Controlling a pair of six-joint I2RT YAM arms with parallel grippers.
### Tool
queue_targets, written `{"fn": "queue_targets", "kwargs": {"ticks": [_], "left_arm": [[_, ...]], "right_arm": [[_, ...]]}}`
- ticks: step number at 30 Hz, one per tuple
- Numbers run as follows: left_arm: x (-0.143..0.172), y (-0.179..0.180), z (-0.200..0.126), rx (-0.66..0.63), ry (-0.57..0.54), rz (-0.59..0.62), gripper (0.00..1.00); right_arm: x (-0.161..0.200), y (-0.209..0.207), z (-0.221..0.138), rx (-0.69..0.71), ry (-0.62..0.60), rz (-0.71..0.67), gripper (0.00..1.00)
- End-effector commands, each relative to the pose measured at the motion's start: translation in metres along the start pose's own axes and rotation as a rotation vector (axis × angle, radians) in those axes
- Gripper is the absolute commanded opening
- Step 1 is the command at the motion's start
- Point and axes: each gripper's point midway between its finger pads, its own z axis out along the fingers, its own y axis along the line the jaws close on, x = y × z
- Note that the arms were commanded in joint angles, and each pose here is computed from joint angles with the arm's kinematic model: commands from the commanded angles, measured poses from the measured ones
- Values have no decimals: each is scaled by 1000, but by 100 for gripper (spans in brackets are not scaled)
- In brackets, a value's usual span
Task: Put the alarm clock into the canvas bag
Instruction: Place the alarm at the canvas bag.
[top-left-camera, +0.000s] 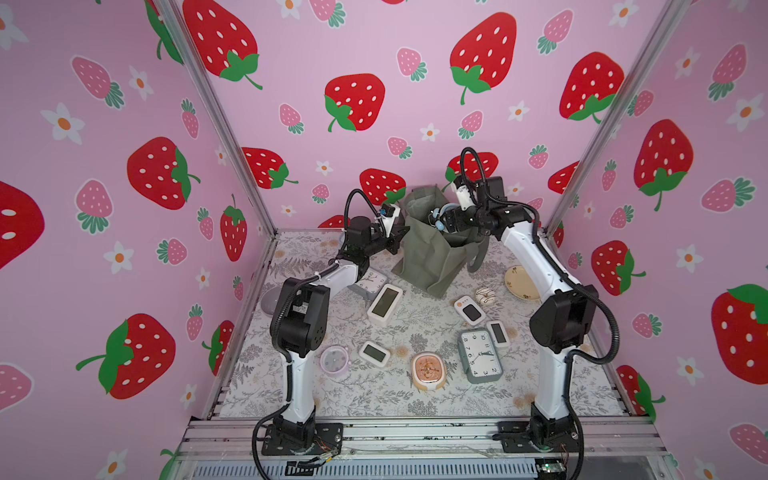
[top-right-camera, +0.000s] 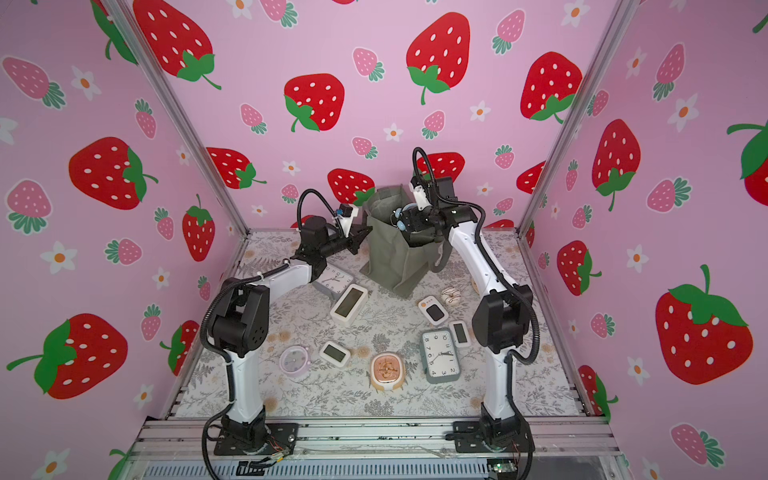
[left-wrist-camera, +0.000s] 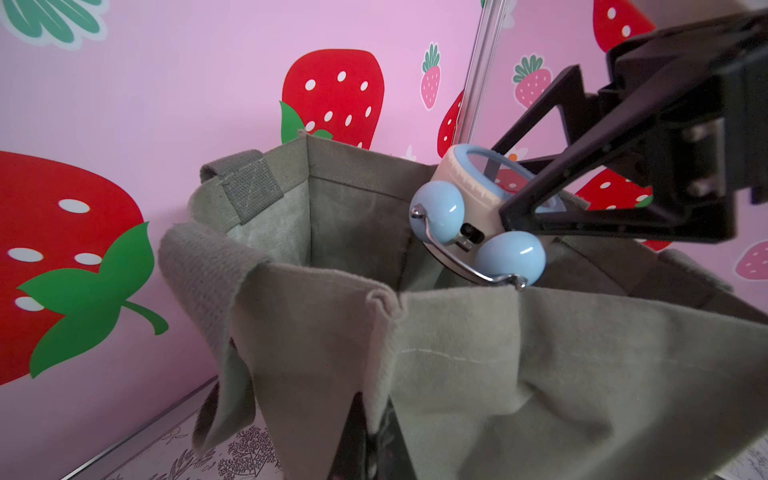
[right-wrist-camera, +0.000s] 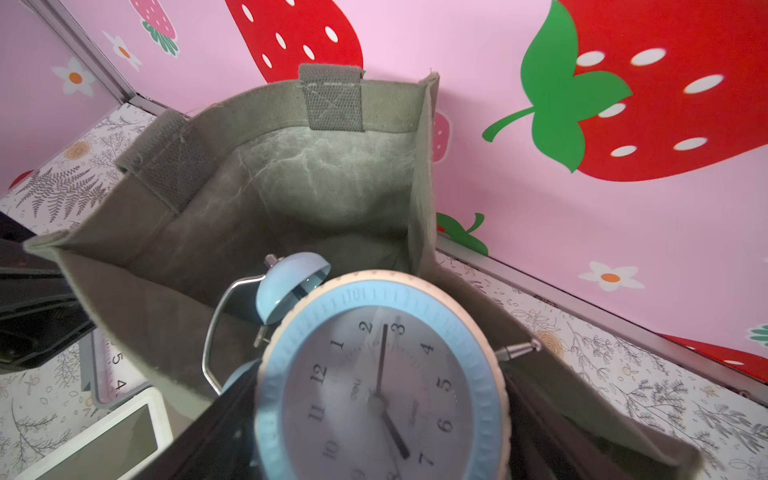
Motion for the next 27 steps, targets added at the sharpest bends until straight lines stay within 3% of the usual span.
{"fn": "queue_targets", "kwargs": {"ticks": [1,13,27], "left_arm": [[8,1,6,21,17,-9,0],[8,1,6,20,18,-8,0],[9,0,7,22,19,-8,0]], "right_arm": [[-13,2,-8,-30,-40,11,72],[-48,5,-55,-26,-152,0,72],[-36,-10,-20,-4,-98,34,72]]}}
